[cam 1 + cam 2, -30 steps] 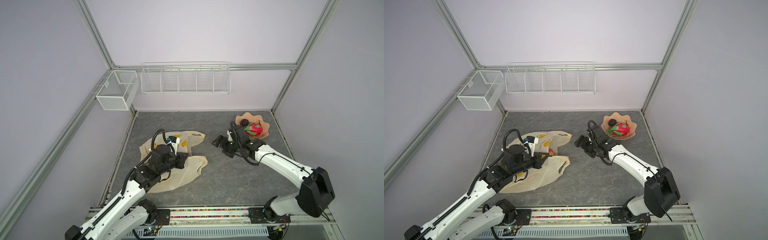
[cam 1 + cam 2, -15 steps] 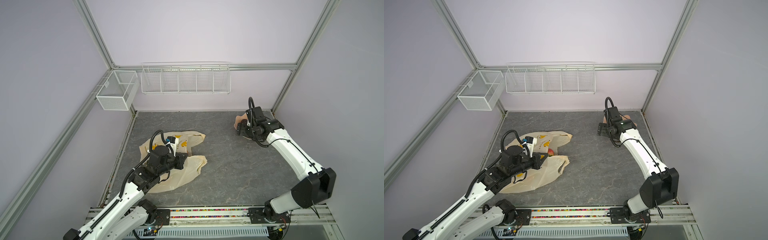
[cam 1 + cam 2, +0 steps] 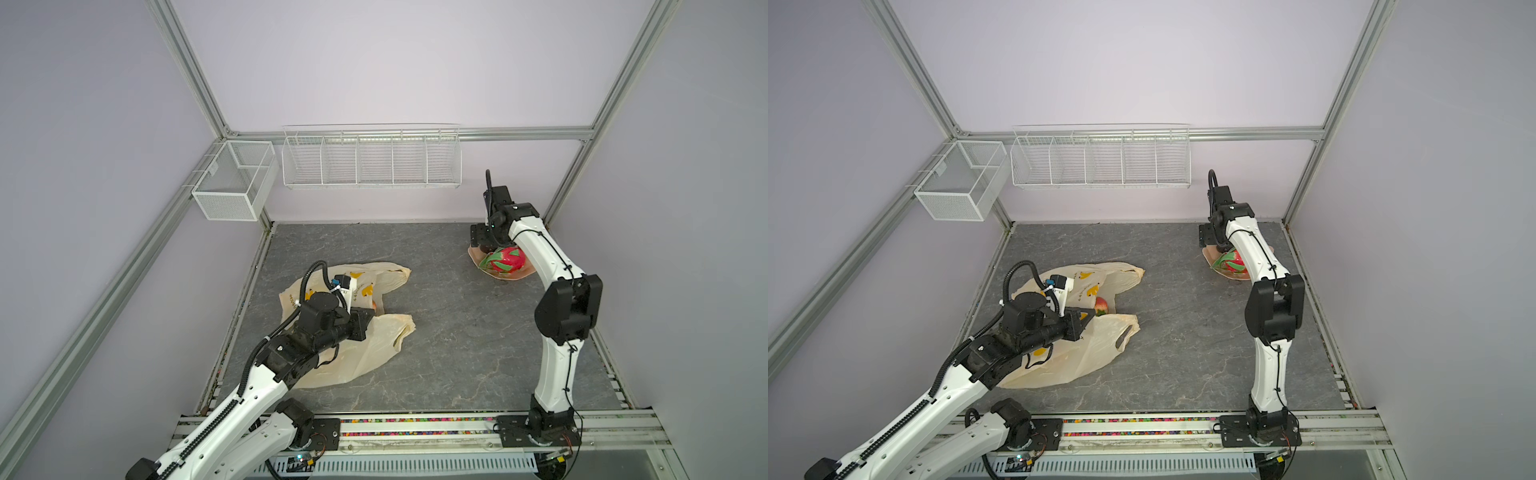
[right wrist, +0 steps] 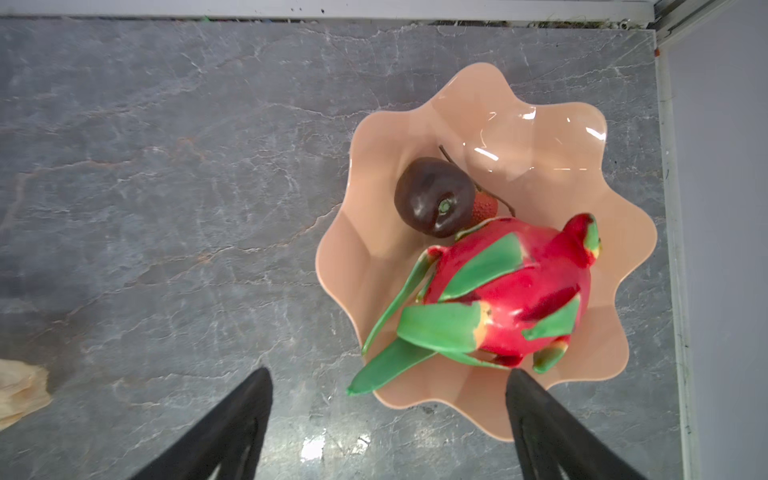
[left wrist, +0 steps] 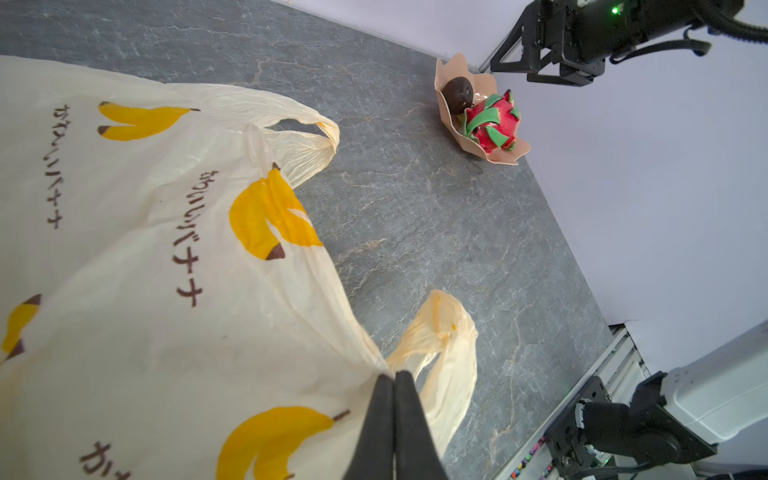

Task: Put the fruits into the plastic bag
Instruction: 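Withdraw the open right gripper from the bag back over the bowl, then lower the right gripper into the bowl and grasp the dark plum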

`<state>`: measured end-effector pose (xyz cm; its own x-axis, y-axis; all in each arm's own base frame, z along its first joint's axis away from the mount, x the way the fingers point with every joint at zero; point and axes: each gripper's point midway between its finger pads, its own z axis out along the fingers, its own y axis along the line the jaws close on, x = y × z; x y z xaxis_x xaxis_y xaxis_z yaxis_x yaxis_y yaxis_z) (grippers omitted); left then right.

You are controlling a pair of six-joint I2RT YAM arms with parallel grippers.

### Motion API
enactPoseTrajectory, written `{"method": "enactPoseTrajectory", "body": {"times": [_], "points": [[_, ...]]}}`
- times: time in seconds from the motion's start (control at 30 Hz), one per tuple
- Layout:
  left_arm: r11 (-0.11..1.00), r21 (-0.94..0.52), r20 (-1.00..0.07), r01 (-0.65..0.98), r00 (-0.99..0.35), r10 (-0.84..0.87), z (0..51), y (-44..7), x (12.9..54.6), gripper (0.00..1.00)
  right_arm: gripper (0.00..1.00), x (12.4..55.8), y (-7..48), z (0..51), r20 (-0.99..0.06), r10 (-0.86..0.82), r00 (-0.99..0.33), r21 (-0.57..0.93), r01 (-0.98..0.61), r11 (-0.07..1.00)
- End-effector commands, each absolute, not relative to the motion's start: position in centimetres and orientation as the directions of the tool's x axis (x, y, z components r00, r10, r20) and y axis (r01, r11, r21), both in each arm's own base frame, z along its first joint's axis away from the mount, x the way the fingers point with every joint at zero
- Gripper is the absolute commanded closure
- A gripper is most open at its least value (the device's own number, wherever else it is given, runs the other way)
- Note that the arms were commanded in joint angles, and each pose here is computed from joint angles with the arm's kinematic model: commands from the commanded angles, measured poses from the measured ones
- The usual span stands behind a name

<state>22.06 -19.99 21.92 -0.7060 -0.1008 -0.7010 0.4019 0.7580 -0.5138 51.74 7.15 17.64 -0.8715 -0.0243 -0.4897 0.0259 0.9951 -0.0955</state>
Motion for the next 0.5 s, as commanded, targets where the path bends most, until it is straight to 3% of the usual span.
{"method": "enactPoseTrajectory", "body": {"times": [0.0,0.47], "points": [[0.764,-0.519,-0.703,0.383,-0.7,-0.126,22.9,-19.6,22.0,1.0,0.1,52.4,5.1,16.2,-0.413,-0.087,-0.906,-0.166,-0.019,0.986],[0.771,-0.524,-0.685,0.362,-0.717,-0.129,23.0,-19.8,22.3,1.0,0.1,56.7,3.3,10.8,-0.386,-0.086,-0.919,-0.136,-0.035,0.99]]}}
